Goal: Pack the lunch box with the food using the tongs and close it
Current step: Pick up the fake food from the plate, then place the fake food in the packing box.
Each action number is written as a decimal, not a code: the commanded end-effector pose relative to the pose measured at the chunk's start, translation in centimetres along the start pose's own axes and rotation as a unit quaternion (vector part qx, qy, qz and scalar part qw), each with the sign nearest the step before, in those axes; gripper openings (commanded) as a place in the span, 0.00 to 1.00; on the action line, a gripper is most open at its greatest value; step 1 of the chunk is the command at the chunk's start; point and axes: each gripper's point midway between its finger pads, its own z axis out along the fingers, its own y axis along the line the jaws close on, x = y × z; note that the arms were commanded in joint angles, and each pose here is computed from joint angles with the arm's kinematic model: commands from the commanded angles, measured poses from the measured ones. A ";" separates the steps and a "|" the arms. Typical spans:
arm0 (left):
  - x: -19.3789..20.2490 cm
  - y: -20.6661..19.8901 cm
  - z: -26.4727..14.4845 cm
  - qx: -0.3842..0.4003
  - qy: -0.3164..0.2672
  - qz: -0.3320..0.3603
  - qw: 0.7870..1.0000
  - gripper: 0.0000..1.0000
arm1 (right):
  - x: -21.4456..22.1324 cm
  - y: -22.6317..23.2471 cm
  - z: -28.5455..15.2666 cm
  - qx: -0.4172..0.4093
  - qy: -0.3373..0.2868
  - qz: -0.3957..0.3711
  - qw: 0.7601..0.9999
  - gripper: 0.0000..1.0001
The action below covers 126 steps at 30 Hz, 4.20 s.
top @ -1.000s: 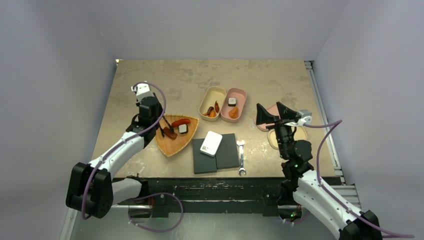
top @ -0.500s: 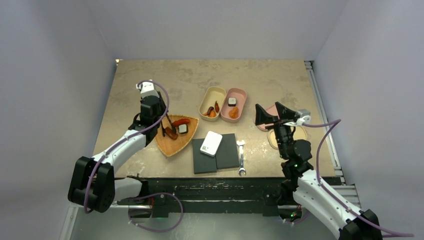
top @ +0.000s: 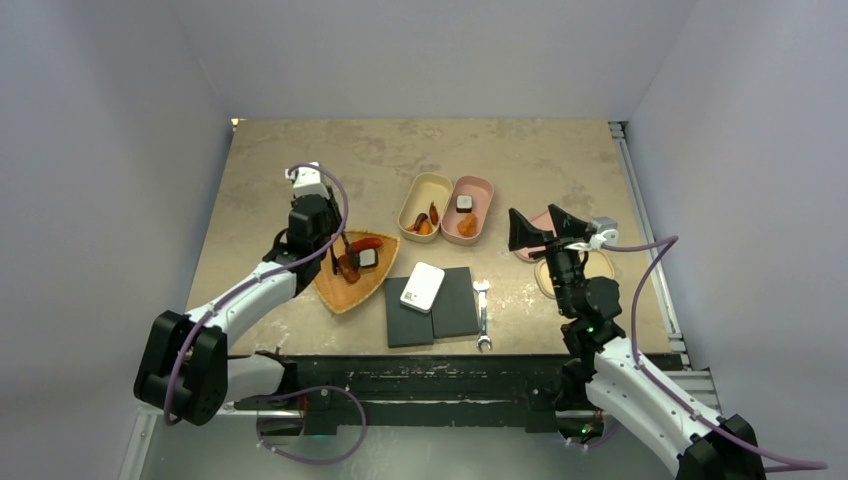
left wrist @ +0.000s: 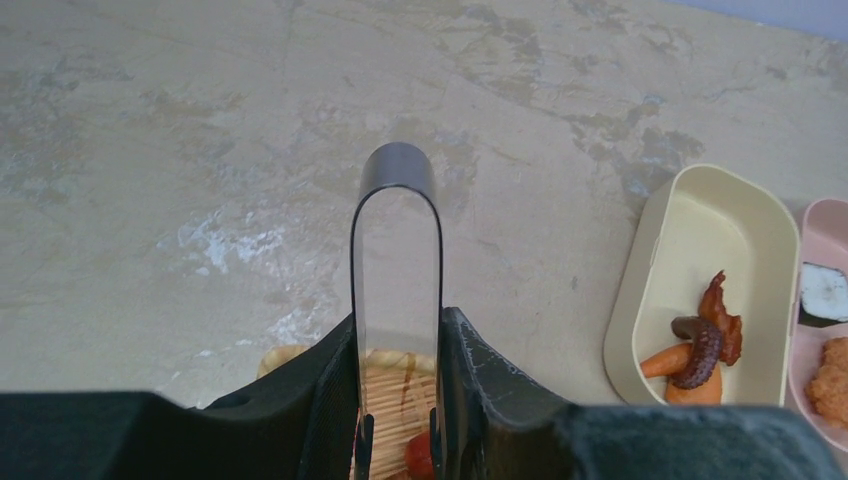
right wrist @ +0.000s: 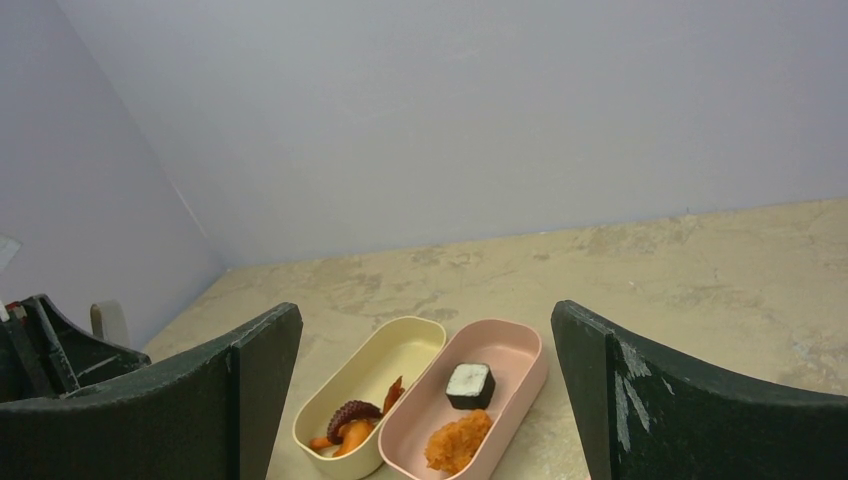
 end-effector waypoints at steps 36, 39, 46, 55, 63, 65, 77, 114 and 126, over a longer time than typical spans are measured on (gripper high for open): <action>-2.2 0.9 -3.9 -0.009 -0.020 -0.015 1.000 0.28 | -1.6 0.2 0.0 -0.001 -0.028 0.010 1.000 0.99; -2.0 0.5 -4.0 -0.007 -0.029 -0.016 0.999 0.29 | -1.5 0.2 0.0 -0.001 -0.027 0.010 1.000 0.99; -0.9 0.5 -4.5 -0.026 -0.036 0.007 0.999 0.30 | -1.6 0.2 0.0 -0.001 -0.028 0.010 1.000 0.99; 0.1 0.8 -4.7 -0.032 -0.031 0.017 0.999 0.03 | -1.5 0.2 0.0 0.000 -0.027 0.010 1.000 0.99; -0.7 0.9 -5.0 -0.036 -0.037 0.017 0.999 0.00 | -1.4 0.2 0.1 0.000 -0.026 0.009 1.000 0.99; -1.4 0.8 -5.2 -0.036 -0.041 0.014 0.998 0.00 | -1.4 0.1 0.1 0.001 -0.026 0.009 1.000 0.99; -6.1 -0.4 -6.9 -0.013 -0.072 -0.001 0.997 0.00 | -1.3 0.1 0.1 0.001 -0.025 0.008 1.000 0.99; -8.8 -31.7 4.0 0.280 -0.092 0.061 0.954 0.00 | -2.2 -0.6 -0.6 0.019 -0.044 0.012 0.999 0.99; -6.7 -32.7 6.2 0.269 -0.071 0.059 0.959 0.02 | -2.3 -0.5 -0.6 0.014 -0.043 0.012 0.999 0.99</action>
